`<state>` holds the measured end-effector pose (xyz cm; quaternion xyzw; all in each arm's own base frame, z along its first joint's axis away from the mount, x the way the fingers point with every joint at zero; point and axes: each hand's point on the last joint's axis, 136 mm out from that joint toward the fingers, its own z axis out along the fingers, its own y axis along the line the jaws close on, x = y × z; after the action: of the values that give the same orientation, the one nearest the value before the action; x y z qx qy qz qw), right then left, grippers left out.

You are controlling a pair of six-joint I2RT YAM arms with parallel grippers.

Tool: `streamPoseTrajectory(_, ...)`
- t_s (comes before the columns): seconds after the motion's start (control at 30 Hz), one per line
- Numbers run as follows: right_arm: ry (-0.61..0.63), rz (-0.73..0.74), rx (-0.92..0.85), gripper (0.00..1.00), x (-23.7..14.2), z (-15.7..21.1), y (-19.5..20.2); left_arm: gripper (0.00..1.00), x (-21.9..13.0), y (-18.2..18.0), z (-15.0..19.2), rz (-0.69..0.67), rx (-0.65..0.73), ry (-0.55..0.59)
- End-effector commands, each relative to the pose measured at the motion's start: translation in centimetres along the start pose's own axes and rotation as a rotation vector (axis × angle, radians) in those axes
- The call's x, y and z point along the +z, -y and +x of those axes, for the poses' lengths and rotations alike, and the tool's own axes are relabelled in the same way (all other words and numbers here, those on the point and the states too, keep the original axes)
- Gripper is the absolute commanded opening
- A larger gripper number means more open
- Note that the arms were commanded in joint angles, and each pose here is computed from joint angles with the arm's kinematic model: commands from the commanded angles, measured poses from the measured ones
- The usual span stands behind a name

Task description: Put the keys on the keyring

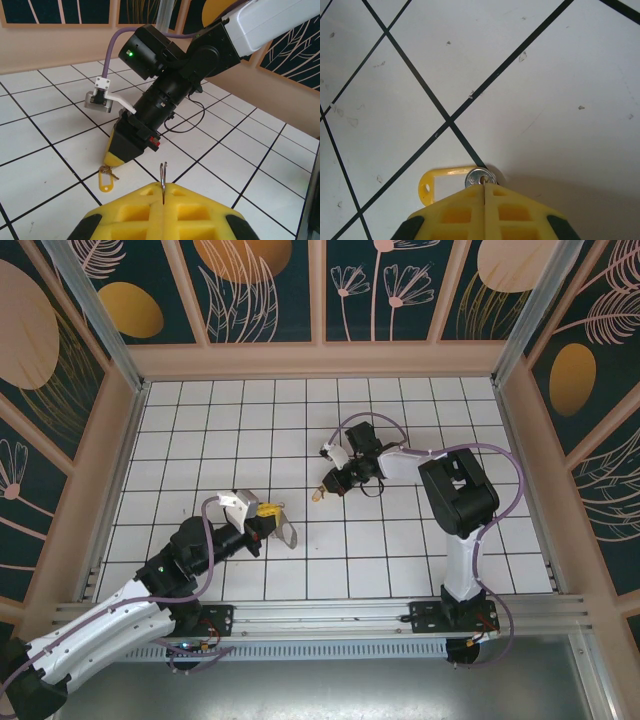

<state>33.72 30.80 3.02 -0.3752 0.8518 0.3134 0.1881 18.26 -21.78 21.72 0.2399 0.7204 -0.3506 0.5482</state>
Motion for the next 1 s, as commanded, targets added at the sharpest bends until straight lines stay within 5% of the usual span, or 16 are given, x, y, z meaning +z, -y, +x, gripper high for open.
streamPoseTrajectory(0.0,0.030,0.009,-0.039,0.00,-0.8,-1.2,-0.4,0.00,-0.3,0.8,-2.0,0.027,0.005,0.059)
streamPoseTrajectory(0.4,0.180,-0.061,-0.287,0.00,-7.1,-2.5,-10.3,0.00,-0.3,0.8,-2.7,0.017,0.036,0.055)
streamPoseTrajectory(0.67,0.369,-0.234,-0.520,0.00,-14.3,-3.1,-21.0,0.00,-0.2,2.0,-4.0,0.071,0.066,0.063)
streamPoseTrajectory(0.97,0.476,-0.195,-0.556,0.00,-18.3,-4.3,-24.2,0.00,-0.4,4.8,-5.8,0.204,0.100,0.052)
